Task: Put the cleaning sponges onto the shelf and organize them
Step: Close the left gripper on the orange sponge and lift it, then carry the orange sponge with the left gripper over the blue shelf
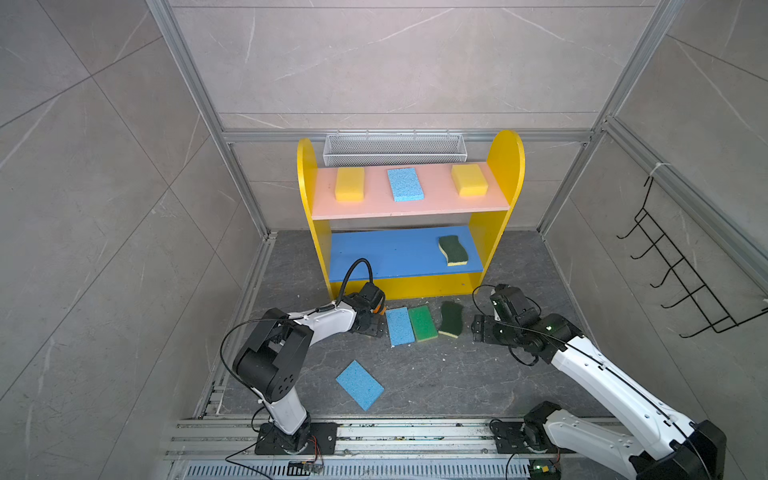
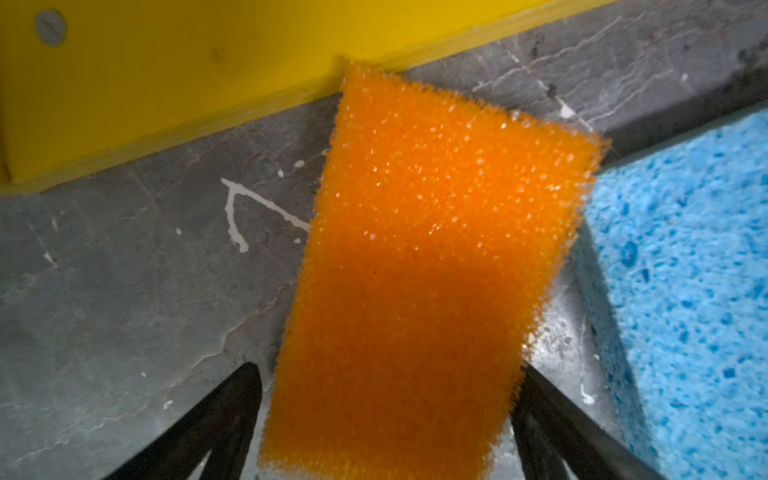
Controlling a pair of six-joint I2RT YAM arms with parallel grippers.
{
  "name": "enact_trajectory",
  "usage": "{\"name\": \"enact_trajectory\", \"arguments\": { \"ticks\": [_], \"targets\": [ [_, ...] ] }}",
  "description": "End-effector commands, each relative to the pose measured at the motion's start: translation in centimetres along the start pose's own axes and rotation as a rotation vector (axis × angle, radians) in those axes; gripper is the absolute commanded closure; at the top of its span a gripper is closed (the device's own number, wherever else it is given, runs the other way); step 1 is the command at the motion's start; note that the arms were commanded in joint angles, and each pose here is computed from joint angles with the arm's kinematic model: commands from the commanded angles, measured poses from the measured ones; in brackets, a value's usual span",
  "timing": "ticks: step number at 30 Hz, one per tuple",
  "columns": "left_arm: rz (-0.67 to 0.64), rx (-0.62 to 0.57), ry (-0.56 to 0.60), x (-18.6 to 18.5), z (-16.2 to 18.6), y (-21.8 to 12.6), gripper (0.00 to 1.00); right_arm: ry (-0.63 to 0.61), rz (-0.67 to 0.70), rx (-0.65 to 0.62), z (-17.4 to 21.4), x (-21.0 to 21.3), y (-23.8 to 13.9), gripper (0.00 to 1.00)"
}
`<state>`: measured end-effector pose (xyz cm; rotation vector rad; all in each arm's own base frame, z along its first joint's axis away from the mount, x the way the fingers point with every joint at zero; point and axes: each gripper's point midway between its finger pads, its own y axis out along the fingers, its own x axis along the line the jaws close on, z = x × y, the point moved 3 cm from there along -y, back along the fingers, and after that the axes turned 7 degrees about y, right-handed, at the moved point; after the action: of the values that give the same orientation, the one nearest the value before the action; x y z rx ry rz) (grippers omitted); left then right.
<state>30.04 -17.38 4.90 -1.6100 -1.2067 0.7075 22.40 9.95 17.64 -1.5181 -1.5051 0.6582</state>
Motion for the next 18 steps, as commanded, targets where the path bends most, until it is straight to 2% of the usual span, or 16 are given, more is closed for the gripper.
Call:
{"name": "enact_trajectory", "arguments": {
  "ticks": [1, 7, 12, 18],
  "targets": [
    [-0.015, 0.027, 0.0, 0.0, 0.5, 0.8, 0.08, 0.008, 0.019, 0.018, 0.7, -0.5, 0.1, 0.14],
    [-0.002, 0.033, -0.027, -0.2, 0.8, 1.1, 0.16, 0.014, 0.019, 0.023, 1.0, -0.6, 0.4, 0.14],
    [-0.001, 0.051, -0.052, -0.1, 1.5, 1.2, 0.27, 0.014, 0.022, 0.031, 1.2, -0.7, 0.7, 0.14],
    [-0.031, 0.022, -0.096, 0.8, 1.9, -0.8, 0.28, 0.013, 0.019, 0.029, 1.3, -0.7, 0.8, 0.14]
  ]
}}
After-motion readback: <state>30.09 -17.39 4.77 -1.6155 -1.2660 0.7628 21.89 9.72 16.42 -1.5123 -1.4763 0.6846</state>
